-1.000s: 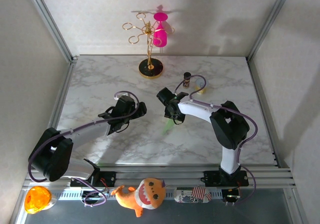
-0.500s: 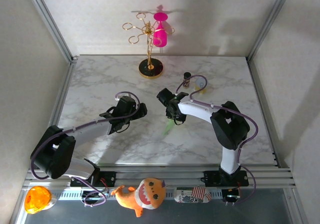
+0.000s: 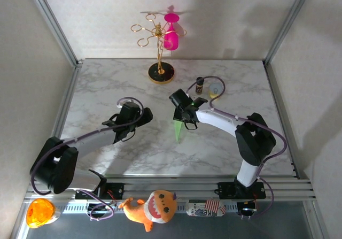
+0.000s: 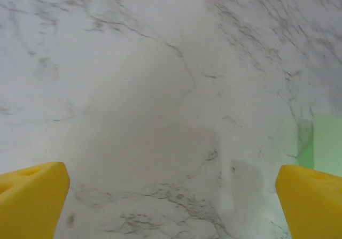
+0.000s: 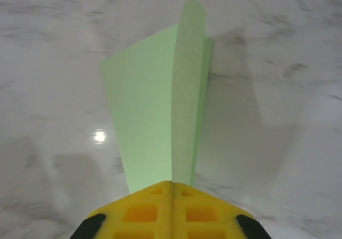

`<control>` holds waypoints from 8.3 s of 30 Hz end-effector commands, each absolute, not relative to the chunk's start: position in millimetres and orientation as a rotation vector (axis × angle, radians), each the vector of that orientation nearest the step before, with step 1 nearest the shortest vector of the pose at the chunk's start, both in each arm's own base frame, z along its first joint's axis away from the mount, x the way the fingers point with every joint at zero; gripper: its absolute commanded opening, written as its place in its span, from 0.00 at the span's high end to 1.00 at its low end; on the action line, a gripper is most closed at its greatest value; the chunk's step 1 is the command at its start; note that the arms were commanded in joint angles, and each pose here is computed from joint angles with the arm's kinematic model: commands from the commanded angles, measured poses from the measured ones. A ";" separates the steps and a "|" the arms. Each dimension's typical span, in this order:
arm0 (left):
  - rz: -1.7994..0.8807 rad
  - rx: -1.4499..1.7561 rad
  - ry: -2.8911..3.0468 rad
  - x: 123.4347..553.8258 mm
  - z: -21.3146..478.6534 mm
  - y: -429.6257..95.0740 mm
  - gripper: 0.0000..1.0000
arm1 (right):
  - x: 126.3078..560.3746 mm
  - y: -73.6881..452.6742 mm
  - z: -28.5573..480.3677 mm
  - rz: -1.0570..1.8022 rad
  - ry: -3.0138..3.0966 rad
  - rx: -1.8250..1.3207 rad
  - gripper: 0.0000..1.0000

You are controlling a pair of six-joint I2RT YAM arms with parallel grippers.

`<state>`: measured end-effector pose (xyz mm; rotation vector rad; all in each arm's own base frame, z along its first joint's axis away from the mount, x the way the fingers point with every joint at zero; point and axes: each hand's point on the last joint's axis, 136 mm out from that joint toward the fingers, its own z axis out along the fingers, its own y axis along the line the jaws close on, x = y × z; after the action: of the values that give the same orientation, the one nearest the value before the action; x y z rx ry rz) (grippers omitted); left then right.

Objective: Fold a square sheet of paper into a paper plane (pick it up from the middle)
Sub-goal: Turn over a paper plane at the center of the table, then move the paper plane to the center of the table.

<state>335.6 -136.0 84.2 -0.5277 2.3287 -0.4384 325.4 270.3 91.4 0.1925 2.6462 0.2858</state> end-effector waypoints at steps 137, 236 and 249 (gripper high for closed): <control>-0.716 -0.493 2.567 311.6 56.3 -247.6 0.74 | 312.0 301.4 31.4 1.096 2.581 0.089 0.94; -0.395 -0.083 2.733 300.7 33.6 -279.7 0.72 | 312.2 299.2 31.3 1.075 2.591 0.100 0.95; -0.420 -0.047 2.751 291.3 30.6 -279.3 0.65 | 312.8 299.2 32.0 1.075 2.588 0.100 0.95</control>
<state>300.2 -281.7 33.2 -0.0880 2.7254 -0.4437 306.3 298.9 26.9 0.1157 2.6002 1.0868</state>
